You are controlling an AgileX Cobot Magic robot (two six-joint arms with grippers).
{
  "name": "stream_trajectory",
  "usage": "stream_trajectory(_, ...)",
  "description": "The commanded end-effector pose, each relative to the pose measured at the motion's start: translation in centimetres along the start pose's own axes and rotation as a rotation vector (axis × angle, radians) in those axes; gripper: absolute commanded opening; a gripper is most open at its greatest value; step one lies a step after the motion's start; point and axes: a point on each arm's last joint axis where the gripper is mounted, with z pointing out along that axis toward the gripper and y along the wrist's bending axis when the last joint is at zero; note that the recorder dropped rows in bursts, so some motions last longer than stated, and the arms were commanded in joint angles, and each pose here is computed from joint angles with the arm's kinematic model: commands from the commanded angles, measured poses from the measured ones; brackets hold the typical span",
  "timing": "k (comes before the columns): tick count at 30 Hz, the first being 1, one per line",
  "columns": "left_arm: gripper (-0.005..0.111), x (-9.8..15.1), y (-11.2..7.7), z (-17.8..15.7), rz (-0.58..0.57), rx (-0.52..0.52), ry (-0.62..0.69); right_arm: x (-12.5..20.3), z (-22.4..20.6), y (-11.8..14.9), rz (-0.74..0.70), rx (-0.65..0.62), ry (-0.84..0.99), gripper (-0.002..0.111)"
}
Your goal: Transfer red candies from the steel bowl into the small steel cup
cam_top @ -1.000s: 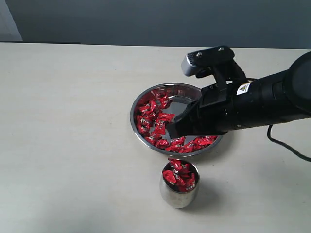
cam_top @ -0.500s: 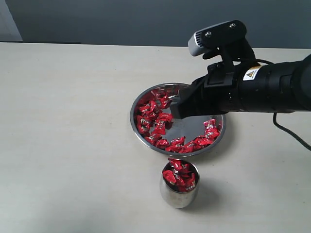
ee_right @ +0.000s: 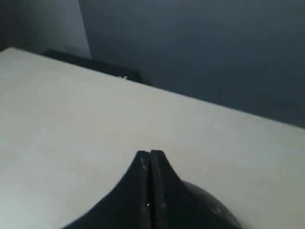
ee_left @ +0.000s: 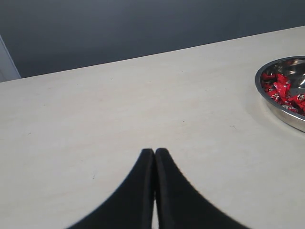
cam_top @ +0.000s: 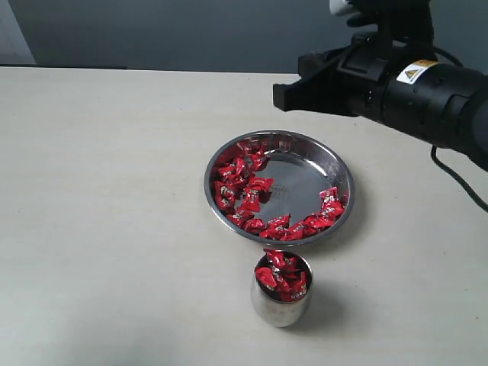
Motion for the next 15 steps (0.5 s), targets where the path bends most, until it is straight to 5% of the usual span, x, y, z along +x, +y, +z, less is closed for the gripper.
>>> stream_trajectory(1,0.0,-0.1,0.0,0.0,-0.007,0.006,-0.011,-0.5,0.0,-0.7,-0.108,0.034,-0.035,-0.001)
stream_trajectory(8,0.0,-0.1,0.0,0.0,-0.007,0.006,-0.011,0.8,0.3,-4.5,0.039,0.117,0.11,-0.001)
stream_trajectory(15,0.0,-0.1,0.0,0.0,-0.007,0.006,-0.011,-1.0,-4.8,-7.4,-0.034,0.123,0.161,-0.001)
